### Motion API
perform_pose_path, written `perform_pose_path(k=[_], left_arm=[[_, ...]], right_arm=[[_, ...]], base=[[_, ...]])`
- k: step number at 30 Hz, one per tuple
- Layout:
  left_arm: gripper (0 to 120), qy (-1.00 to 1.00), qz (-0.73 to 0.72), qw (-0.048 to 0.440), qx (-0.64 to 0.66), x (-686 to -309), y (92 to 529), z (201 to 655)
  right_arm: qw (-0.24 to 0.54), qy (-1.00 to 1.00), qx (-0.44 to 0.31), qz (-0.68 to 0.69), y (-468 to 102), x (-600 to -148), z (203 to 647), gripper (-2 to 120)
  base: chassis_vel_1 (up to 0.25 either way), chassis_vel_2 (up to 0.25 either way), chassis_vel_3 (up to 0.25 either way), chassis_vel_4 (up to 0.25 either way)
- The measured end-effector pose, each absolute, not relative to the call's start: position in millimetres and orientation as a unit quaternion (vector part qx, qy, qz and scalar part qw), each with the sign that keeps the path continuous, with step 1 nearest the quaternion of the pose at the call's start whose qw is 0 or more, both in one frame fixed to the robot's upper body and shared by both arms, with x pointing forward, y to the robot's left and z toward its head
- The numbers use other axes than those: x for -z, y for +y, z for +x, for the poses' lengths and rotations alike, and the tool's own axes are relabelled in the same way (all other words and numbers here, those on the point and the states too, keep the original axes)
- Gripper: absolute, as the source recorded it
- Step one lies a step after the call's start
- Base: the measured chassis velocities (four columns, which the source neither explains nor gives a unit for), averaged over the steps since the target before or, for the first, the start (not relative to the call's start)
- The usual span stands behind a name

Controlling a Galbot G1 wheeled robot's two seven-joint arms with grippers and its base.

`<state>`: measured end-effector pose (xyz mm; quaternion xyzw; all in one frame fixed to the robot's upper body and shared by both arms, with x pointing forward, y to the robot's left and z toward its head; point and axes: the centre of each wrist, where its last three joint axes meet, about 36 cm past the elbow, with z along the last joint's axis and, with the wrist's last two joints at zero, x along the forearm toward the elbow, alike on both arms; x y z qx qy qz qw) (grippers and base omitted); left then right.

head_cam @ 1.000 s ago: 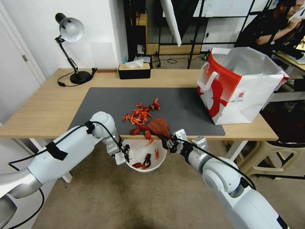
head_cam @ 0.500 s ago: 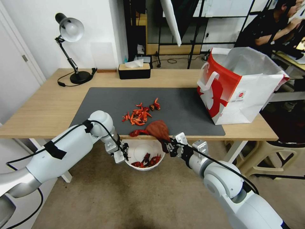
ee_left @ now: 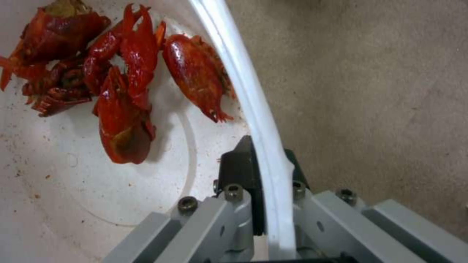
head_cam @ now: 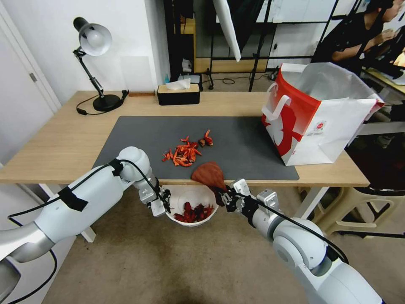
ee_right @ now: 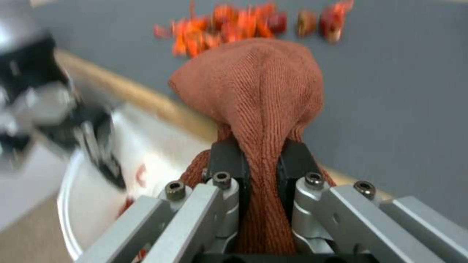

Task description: Sweep shrimp from table into container with towel, then put container into takeout bag.

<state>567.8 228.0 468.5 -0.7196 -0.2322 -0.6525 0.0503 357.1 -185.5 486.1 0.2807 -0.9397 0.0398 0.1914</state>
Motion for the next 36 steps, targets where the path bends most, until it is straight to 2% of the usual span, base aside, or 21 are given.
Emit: perform_pose_path(k=[10, 17, 26, 36], left_arm=[[0, -0.232, -0.722, 0.055, 0.649, -463.2, 232.2, 563.9], [0, -0.237, -0.720, 0.057, 0.650, -463.9, 241.2, 564.8], [0, -0.242, -0.721, 0.059, 0.647, -460.7, 246.9, 564.7], [0, -0.249, -0.717, 0.062, 0.648, -461.1, 257.8, 564.9]], right_arm=[[0.120, -0.957, 0.007, 0.265, -196.3, -510.6, 401.5, 7], [0.073, -0.976, 0.014, 0.207, -204.0, -511.9, 482.9, 7], [0.106, -0.984, -0.014, 0.139, -196.0, -493.4, 558.8, 7], [0.157, -0.980, -0.010, 0.119, -188.6, -461.9, 597.6, 7]], base=[[0.000, 0.000, 0.000, 0.000], [0.000, 0.000, 0.000, 0.000], [0.000, 0.000, 0.000, 0.000], [0.000, 0.000, 0.000, 0.000]])
